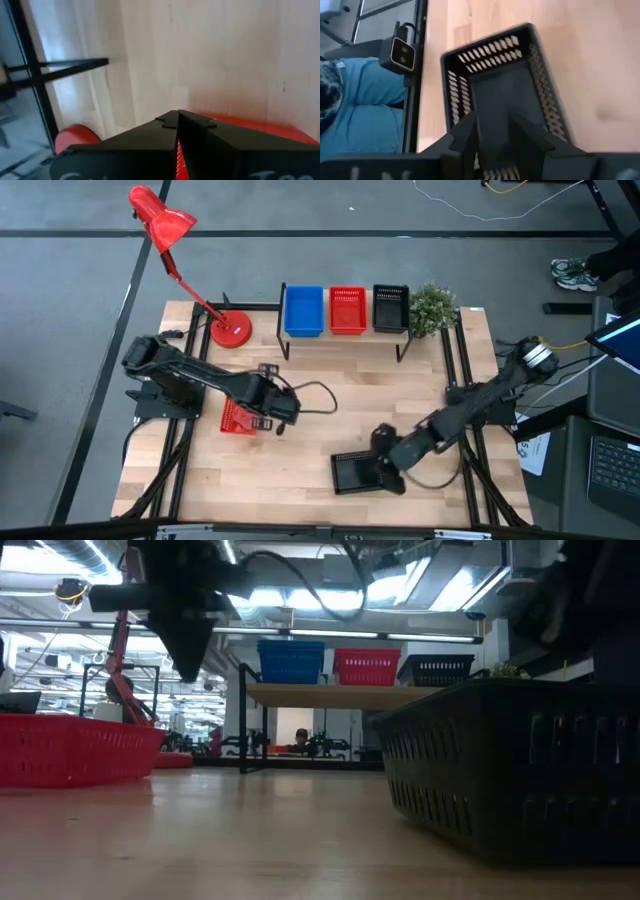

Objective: Stack baskets on shelf by color
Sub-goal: Stack the black bin on top of the black bin on the shelf

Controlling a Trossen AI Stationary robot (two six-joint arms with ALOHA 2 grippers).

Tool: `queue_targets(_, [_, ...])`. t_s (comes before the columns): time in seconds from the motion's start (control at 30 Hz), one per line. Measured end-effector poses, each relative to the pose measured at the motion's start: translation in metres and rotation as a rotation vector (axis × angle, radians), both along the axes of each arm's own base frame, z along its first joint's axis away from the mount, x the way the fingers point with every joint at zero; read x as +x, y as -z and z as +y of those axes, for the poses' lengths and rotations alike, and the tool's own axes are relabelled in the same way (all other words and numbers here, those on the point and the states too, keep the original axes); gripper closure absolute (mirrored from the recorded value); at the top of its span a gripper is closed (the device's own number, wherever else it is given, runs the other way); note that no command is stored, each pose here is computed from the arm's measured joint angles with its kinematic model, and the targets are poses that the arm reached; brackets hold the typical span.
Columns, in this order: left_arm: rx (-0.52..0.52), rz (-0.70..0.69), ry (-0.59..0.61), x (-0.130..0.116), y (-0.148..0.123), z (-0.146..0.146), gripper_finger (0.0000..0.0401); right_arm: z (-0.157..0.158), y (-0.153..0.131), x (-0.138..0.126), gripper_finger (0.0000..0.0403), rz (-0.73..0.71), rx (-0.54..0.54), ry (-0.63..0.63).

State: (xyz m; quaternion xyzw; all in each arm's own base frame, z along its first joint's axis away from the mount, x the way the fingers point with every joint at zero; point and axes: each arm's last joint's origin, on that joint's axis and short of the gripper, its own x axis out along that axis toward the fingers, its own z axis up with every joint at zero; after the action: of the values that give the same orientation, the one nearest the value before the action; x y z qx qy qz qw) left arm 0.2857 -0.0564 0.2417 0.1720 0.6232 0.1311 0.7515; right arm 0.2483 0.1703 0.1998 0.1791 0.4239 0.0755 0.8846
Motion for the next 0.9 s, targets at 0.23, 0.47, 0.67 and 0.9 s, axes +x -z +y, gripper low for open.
queue_targets(0.23, [-0.027,-0.119,-0.099,-0.036,-0.010,0.013,0.0401,0.014,0.024,0.029,0.0295,0.076,-0.093,-0.013])
queue_targets(0.47, [-0.012,-0.182,-0.154,-0.055,-0.009,0.016,0.0401,-0.007,0.052,0.033,0.0295,0.260,-0.221,0.145])
queue_targets(0.67, [0.008,-0.199,-0.152,-0.053,-0.007,0.017,0.0401,-0.044,0.055,0.030,0.0295,0.325,-0.503,0.309])
queue_targets(0.9, [0.023,-0.221,-0.153,-0.051,-0.008,0.017,0.0401,-0.076,0.053,0.035,0.0295,0.354,-0.692,0.344])
